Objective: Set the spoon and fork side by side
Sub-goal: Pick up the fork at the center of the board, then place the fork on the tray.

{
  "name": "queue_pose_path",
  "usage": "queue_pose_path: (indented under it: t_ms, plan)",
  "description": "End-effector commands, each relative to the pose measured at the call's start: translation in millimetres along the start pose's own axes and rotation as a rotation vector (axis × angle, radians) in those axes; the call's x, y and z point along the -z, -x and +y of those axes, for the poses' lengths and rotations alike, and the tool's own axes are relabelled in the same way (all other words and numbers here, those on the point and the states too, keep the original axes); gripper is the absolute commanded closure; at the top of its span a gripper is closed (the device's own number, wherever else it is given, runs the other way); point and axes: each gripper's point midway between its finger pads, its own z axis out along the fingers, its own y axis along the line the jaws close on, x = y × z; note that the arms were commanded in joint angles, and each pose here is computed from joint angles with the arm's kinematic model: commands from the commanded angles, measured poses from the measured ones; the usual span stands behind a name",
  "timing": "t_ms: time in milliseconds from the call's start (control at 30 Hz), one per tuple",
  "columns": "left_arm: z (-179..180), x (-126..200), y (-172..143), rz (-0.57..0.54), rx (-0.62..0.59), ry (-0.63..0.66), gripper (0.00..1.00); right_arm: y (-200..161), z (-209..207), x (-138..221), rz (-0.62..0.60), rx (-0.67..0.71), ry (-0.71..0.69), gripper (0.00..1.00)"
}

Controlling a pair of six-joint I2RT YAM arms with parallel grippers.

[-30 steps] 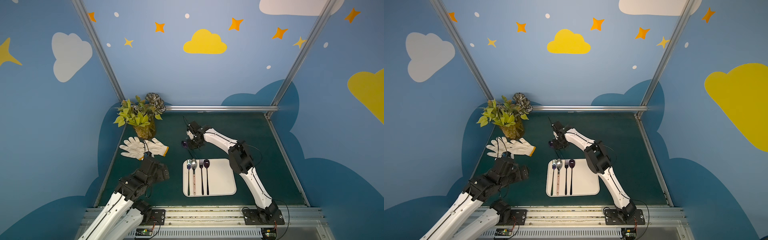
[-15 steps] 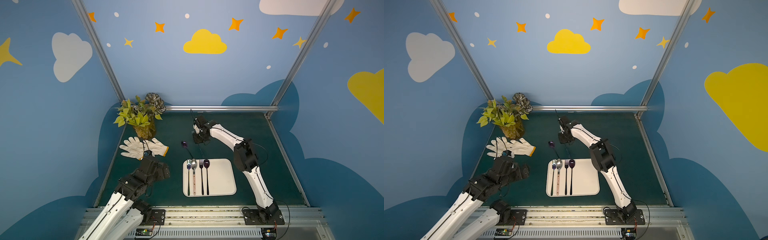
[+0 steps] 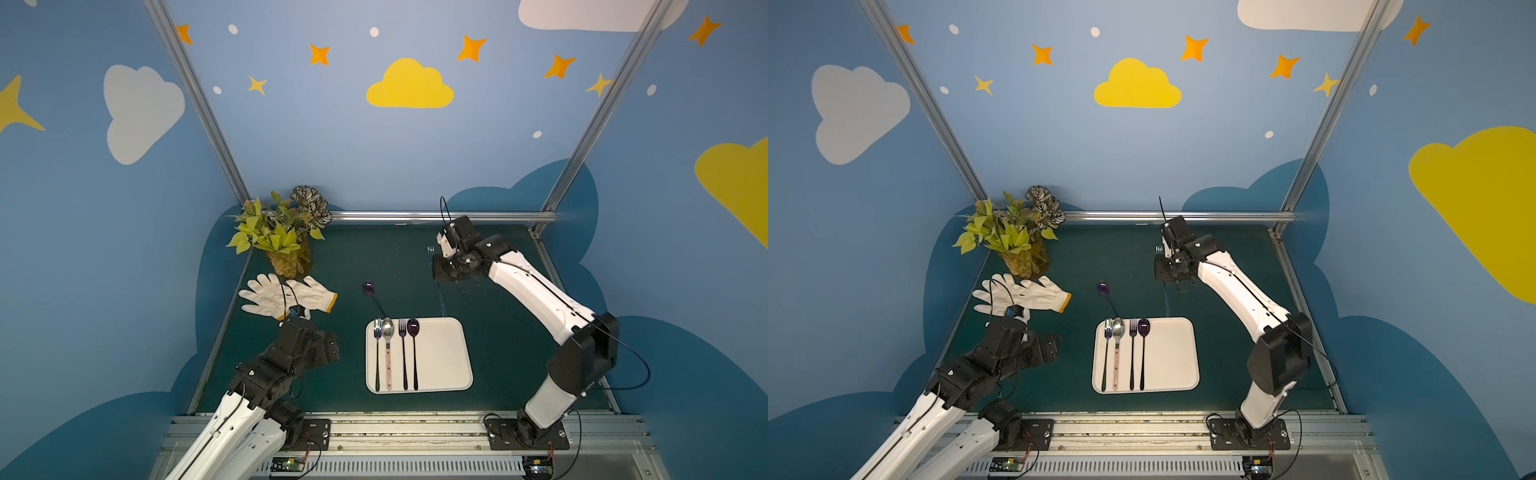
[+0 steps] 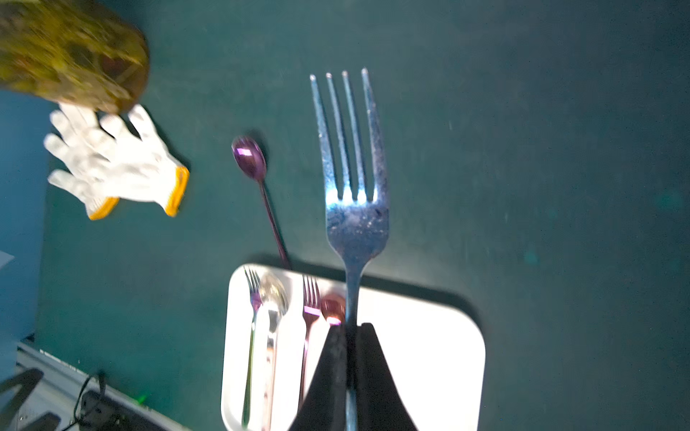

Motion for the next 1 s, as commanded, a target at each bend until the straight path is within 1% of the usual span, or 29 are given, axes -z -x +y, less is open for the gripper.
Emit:
queue_pose_path:
  t_ms: [0, 133, 200, 267, 433, 767, 967]
  plan:
    - [-1, 0, -2, -0.006, -0.016, -0.021, 0.00, -69, -6, -13, 0.083, -0.139, -0.030, 1.00]
    - [-4, -1, -3, -0.008, -0.018, -0.039, 0.00, -126, -10, -33, 0.089, -0.221, 0.002, 1.00]
    - [-5, -1, -3, -0.004, -0.026, -0.046, 0.00, -139, -8, -42, 0.086, -0.227, 0.025, 1.00]
    - [-7, -1, -2, -0.003, -0.029, -0.051, 0.00, -147, -5, -50, 0.089, -0.194, 0.026, 1.00]
    - [-8, -1, -2, -0.004, -0.031, -0.062, 0.00, -155, -4, -69, 0.115, -0.155, 0.005, 1.00]
    - [-8, -1, -2, -0.009, -0.031, -0.060, 0.00, -159, -19, -87, 0.143, -0.150, -0.061, 1.00]
    - [-7, -1, -2, -0.008, -0.032, -0.059, 0.00, -155, -20, -94, 0.154, -0.126, -0.071, 1.00]
